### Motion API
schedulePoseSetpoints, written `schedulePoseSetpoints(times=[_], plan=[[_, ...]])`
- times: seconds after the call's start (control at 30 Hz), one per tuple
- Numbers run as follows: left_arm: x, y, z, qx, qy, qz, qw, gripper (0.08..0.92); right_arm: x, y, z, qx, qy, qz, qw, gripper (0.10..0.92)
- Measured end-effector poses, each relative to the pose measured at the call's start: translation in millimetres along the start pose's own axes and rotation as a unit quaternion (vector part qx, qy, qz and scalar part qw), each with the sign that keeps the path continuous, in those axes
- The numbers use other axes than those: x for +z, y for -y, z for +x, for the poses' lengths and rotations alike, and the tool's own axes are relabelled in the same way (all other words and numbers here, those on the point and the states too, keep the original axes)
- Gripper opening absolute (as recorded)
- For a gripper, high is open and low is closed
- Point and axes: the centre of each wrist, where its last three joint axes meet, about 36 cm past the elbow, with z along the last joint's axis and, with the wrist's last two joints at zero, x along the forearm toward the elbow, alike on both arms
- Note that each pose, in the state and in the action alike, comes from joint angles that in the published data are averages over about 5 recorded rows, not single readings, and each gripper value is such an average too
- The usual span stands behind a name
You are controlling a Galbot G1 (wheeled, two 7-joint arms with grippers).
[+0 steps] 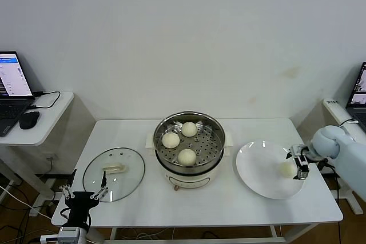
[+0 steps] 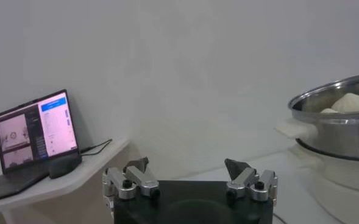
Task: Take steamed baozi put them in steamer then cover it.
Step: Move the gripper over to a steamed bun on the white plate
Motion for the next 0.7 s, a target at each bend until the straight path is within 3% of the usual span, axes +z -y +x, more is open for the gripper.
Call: schedulePoseSetpoints(times=[0.27, 0.7], plan=[[2, 0, -1, -0.001, -0.002, -0.001, 1.000, 0.823, 0, 7, -19, -0.003, -0.009, -0.014, 1.000, 0.806], [2, 0, -1, -0.002, -0.001, 0.000, 1.000, 0.823, 1, 13, -30, -0.008, -0.013, -0.026, 1.000, 0.648]])
